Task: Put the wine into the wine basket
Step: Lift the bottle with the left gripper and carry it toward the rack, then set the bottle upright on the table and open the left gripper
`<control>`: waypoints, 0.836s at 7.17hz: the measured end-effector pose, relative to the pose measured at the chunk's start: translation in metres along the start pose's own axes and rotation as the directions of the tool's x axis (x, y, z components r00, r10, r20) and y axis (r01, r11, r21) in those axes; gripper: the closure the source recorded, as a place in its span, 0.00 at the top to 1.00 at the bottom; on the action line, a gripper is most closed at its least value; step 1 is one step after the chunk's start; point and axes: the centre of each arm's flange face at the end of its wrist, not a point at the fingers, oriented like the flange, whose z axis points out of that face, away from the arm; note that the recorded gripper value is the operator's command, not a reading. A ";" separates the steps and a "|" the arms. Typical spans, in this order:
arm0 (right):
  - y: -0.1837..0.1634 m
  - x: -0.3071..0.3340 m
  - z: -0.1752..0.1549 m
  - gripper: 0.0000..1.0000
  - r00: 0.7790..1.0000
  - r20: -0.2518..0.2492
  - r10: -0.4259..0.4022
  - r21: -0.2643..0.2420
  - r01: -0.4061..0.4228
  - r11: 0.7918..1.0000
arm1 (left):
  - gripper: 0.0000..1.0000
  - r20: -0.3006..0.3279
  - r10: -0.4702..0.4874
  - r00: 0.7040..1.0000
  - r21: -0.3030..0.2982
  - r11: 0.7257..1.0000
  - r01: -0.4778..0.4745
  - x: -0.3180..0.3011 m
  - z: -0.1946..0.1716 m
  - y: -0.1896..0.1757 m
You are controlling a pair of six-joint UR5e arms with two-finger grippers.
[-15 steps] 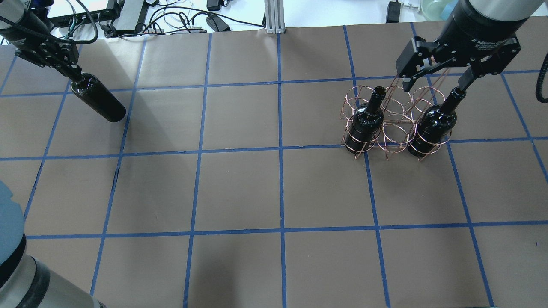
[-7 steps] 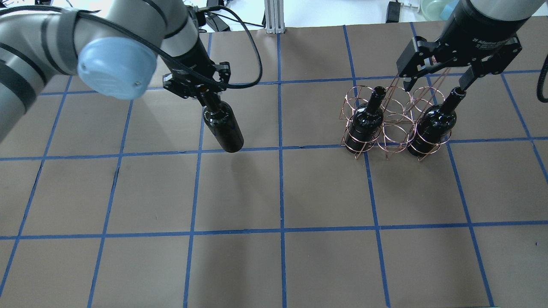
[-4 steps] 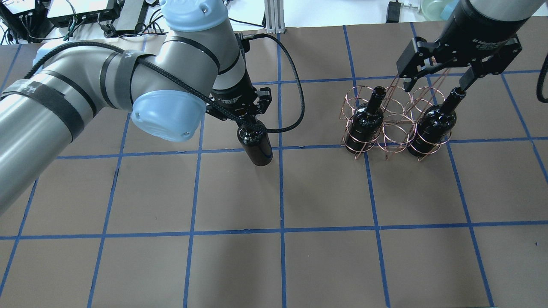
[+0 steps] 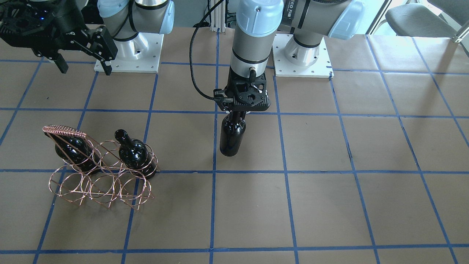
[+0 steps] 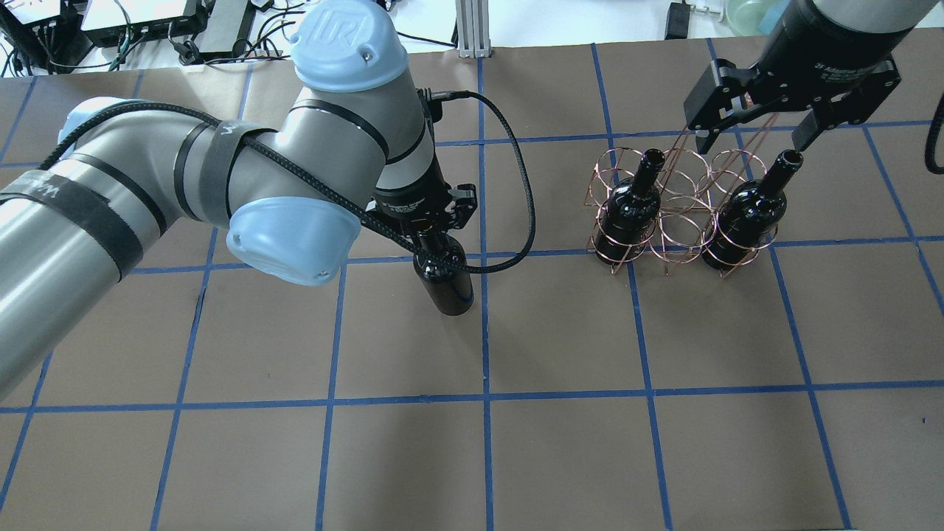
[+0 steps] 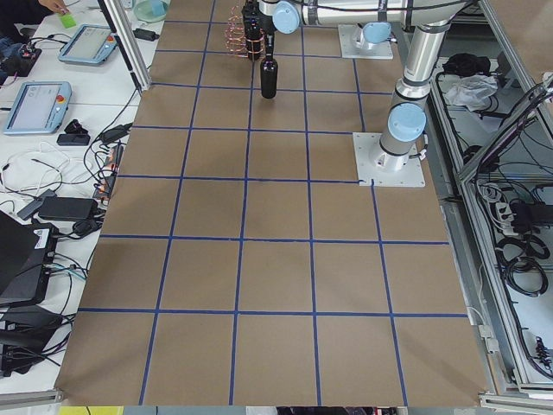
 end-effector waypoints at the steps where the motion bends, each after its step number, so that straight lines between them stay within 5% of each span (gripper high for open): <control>1: 0.002 0.000 0.003 1.00 1.000 -0.001 0.004 -0.025 -0.004 1.000 | 0.00 0.001 0.006 1.000 -0.004 1.000 -0.006 0.002 0.002 0.004; 3: 0.007 0.000 0.005 1.00 1.000 -0.003 0.004 -0.063 -0.005 0.998 | 0.96 0.003 0.009 1.000 -0.010 1.000 -0.009 0.004 0.004 0.006; 6: 0.007 0.001 0.007 1.00 1.000 -0.013 -0.010 -0.072 0.009 0.997 | 1.00 0.004 0.006 1.000 -0.018 1.000 -0.006 0.004 0.002 0.006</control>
